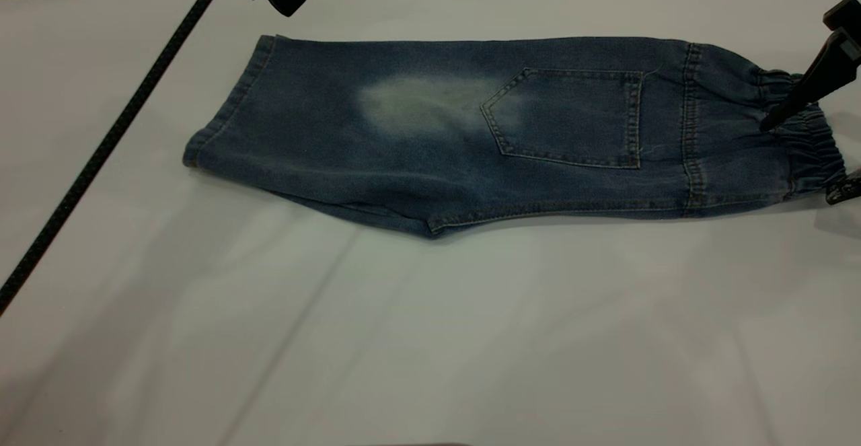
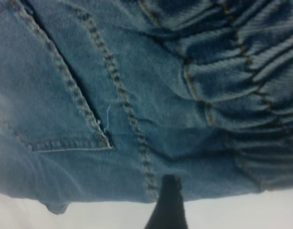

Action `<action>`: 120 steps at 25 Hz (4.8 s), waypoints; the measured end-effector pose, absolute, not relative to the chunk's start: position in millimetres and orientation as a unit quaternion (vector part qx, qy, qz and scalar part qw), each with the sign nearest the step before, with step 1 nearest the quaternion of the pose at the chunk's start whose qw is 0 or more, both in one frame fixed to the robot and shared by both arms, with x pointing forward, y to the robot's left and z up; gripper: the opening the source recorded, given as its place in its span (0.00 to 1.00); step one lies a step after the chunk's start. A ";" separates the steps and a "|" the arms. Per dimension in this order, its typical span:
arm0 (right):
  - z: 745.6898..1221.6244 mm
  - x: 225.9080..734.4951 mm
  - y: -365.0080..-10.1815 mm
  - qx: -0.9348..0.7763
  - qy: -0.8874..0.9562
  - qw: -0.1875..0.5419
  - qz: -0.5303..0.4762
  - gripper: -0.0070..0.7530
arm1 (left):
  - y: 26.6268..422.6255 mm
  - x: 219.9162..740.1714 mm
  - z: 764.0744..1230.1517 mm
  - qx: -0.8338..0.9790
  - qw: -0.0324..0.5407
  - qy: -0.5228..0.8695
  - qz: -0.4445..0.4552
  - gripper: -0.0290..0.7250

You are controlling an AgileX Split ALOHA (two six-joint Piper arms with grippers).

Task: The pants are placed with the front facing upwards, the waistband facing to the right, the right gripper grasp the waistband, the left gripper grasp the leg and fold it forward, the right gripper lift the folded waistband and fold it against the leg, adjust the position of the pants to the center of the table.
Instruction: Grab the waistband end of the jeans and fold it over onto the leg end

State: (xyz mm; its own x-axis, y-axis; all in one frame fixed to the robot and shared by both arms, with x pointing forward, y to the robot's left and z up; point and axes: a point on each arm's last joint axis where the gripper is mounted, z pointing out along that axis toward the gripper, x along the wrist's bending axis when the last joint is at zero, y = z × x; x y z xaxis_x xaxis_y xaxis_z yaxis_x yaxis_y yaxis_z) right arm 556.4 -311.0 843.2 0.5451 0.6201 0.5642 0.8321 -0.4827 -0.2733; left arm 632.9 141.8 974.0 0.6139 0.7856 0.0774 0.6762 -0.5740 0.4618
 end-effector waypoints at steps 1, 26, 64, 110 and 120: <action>843.1 556.6 -311.2 -0.841 -0.429 0.266 -0.198 0.78 | 141.8 632.9 974.0 0.876 0.198 0.417 0.138 0.47; 820.8 563.2 -314.5 -0.866 -0.384 0.244 -0.208 0.75 | 141.7 633.2 974.2 0.876 0.199 0.416 0.140 0.47; 933.7 588.4 -255.2 -0.601 -0.534 0.229 -0.549 0.13 | 53.3 616.4 841.1 0.887 0.233 0.391 0.072 0.47; 1001.3 571.2 -120.3 -0.420 -0.701 0.145 -0.558 0.13 | 193.4 657.3 842.7 0.864 0.143 0.481 0.044 0.47; 985.3 569.8 -103.0 -0.425 -0.713 0.136 -0.541 0.13 | 193.0 660.1 925.9 0.854 0.206 0.463 0.117 0.47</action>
State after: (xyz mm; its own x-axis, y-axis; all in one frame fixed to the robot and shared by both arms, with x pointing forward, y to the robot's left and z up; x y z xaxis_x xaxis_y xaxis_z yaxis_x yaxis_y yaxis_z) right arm 569.8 -103.0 985.3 -0.6013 0.4600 0.6533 0.7532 0.0535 0.6556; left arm 660.1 193.0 925.9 0.5430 0.8397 0.0097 0.7433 -0.4859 0.4598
